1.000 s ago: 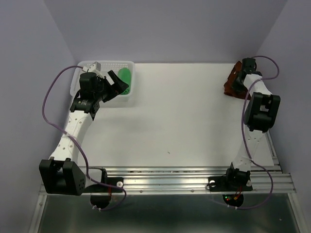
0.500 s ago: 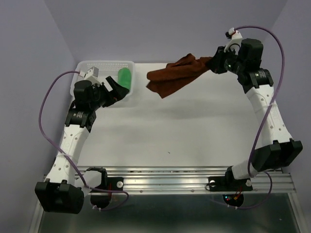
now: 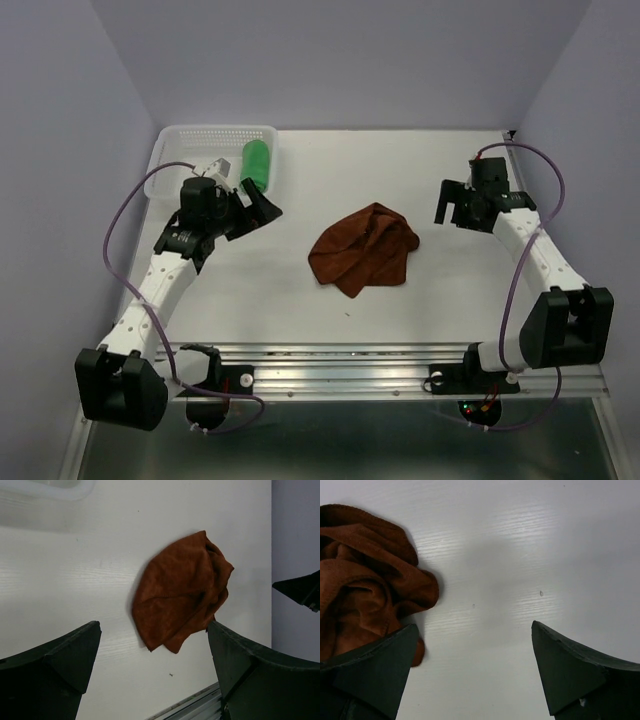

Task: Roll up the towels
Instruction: Move the towel to the center of the board, then flatten the towel

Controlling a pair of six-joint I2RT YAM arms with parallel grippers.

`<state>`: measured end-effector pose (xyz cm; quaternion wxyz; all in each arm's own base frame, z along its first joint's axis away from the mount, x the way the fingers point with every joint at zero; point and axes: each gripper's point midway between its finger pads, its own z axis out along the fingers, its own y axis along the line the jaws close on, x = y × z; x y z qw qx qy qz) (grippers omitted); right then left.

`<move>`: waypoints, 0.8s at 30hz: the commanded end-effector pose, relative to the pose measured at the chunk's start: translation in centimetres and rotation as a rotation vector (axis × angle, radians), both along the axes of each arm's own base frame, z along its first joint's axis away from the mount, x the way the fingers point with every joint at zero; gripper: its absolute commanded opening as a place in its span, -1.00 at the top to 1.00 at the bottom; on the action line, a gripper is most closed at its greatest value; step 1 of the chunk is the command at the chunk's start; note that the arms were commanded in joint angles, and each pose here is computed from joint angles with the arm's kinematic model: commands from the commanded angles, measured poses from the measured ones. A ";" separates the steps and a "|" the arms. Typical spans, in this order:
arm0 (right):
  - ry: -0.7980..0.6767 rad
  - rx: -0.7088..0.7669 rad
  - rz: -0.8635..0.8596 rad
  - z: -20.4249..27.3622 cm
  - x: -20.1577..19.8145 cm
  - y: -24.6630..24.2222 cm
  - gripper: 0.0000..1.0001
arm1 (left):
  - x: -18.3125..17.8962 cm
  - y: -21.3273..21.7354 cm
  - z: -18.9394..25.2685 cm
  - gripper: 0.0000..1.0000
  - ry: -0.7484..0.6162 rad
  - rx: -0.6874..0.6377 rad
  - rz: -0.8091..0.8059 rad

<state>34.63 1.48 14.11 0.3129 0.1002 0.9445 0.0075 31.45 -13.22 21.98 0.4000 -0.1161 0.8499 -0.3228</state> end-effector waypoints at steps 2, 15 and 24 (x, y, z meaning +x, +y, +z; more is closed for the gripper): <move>-0.148 0.045 -0.002 4.3 -0.2 0.6 -1.00 | -0.1 -3.6 -1.7 -0.98 0.031 0.026 -0.075; -0.058 0.330 0.242 -0.2 -4.6 9.8 -1.00 | -7.0 -12.6 -11.6 -0.96 0.289 0.144 -0.327; 0.005 0.356 0.207 -3.6 -6.2 10.3 -1.00 | -7.6 -14.5 -15.8 -0.79 0.370 0.200 -0.346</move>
